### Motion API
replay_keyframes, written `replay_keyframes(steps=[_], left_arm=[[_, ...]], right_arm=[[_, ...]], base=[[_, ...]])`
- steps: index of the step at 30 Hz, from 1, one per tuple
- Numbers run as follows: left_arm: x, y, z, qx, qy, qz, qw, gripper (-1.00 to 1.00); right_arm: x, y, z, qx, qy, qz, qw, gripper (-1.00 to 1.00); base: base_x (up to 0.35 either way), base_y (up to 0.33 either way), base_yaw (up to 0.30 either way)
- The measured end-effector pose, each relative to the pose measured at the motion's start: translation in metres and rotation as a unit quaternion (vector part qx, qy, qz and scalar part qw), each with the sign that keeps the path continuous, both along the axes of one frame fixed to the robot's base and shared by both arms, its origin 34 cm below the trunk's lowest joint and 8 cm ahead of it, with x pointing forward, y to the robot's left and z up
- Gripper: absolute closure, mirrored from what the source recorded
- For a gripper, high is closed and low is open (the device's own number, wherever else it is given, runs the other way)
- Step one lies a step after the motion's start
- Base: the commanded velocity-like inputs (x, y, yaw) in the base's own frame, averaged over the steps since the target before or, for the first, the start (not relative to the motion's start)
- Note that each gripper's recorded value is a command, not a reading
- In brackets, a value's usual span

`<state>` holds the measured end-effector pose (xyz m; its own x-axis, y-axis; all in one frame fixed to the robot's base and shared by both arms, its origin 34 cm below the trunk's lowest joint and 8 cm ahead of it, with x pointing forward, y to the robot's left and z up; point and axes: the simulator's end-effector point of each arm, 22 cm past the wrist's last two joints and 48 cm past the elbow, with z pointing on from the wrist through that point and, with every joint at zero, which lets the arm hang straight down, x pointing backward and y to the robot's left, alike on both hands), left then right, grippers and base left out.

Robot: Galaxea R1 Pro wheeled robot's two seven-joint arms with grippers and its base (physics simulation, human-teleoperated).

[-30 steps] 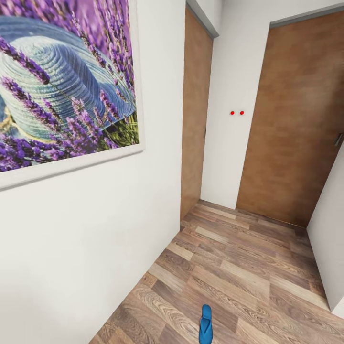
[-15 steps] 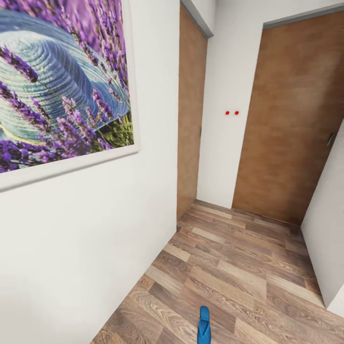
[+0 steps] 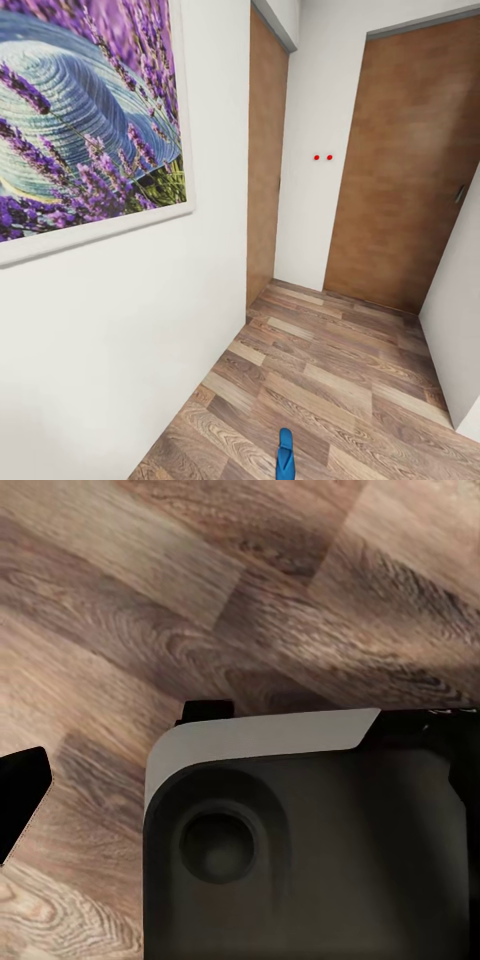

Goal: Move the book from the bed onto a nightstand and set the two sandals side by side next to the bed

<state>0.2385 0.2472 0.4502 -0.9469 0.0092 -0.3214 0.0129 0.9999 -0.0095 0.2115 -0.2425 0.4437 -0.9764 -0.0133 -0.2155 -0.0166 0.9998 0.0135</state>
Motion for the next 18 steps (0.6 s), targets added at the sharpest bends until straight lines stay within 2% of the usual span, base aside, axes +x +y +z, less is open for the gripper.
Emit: replay_keyframes(steps=[13,18], left_arm=[[0.0000,0.0000,0.0000,0.000,0.000,0.000,1.0000,-1.00],[0.0000,0.0000,0.0001,0.000,0.000,0.000,1.0000,-1.00]], right_arm=[[-0.0008,0.0012,-0.0001,0.001,0.001,0.000,1.0000,-1.00],[-0.0007,0.0017,0.0000,0.001,0.001,0.000,1.0000,-1.00]], base=[[0.045,0.047,-0.001],[0.115,0.101,-0.040]])
